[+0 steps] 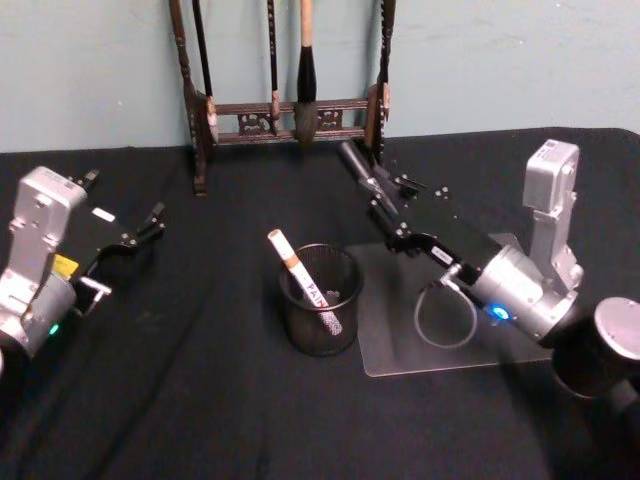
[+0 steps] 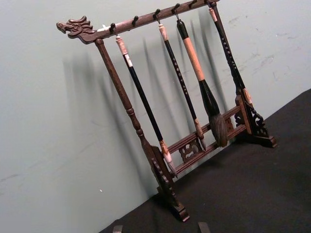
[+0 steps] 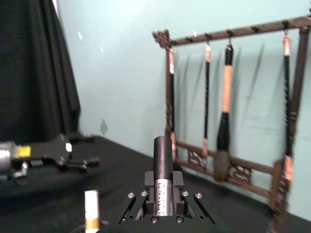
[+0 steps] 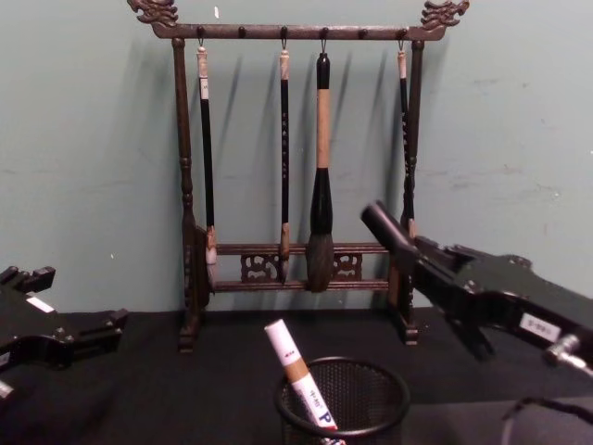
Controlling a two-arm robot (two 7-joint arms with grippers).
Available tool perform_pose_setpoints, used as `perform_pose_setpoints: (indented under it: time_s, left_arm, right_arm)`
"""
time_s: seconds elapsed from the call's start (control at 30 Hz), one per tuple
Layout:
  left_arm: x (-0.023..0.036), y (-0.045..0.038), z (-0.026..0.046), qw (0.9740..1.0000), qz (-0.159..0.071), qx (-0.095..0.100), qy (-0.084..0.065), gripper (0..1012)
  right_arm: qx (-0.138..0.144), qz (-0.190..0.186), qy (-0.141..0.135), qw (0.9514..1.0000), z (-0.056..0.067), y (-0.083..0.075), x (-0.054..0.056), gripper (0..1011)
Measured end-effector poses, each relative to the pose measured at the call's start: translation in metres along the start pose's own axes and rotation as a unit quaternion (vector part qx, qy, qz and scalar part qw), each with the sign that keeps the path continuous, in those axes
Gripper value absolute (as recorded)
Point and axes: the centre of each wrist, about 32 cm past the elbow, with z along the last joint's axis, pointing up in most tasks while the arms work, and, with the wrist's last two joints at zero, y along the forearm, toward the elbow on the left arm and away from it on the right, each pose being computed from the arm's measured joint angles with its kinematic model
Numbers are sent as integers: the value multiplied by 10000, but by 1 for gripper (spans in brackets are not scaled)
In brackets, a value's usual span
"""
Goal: Pick up the water-based marker from the table and place it into the pen holder.
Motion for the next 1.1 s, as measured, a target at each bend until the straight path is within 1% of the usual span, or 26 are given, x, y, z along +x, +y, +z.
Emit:
perform_pose_setpoints:
  time_s: [0.03,0.13,0.17,0.23,0.27,0.33,0.37,0.43,0.6,0.9,1.1]
  left_arm:
    - [0,0,0,10000,0,0,0,1001]
    - [0,0,0,10000,0,0,0,1001]
    - [0,0,0,10000,0,0,0,1001]
    - [0,0,0,10000,0,0,0,1001]
    - [0,0,0,10000,0,0,0,1001]
    - [0,0,0,10000,0,0,0,1001]
    - [0,0,0,10000,0,0,0,1001]
    - [0,0,0,10000,0,0,0,1001]
    - [0,0,0,10000,0,0,0,1001]
    - [0,0,0,10000,0,0,0,1001]
    - [0,0,0,10000,0,0,0,1001]
  right_arm:
    - [121,54,38,9999,-28,35,-17,224]
    - [285,153,101,9994,-83,96,-38,224]
    - [372,212,145,9990,-115,140,-55,224]
    - [471,294,196,9983,-159,198,-78,224]
    - [471,294,196,9983,-159,198,-78,224]
    - [535,402,265,9974,-213,263,-116,224]
    - [535,402,265,9974,-213,263,-116,224]
    - [545,485,327,9968,-257,314,-150,224]
    - [471,567,413,9964,-328,377,-190,224]
    - [324,623,509,9962,-396,411,-222,224]
    - [248,653,521,9962,-413,408,-229,224]
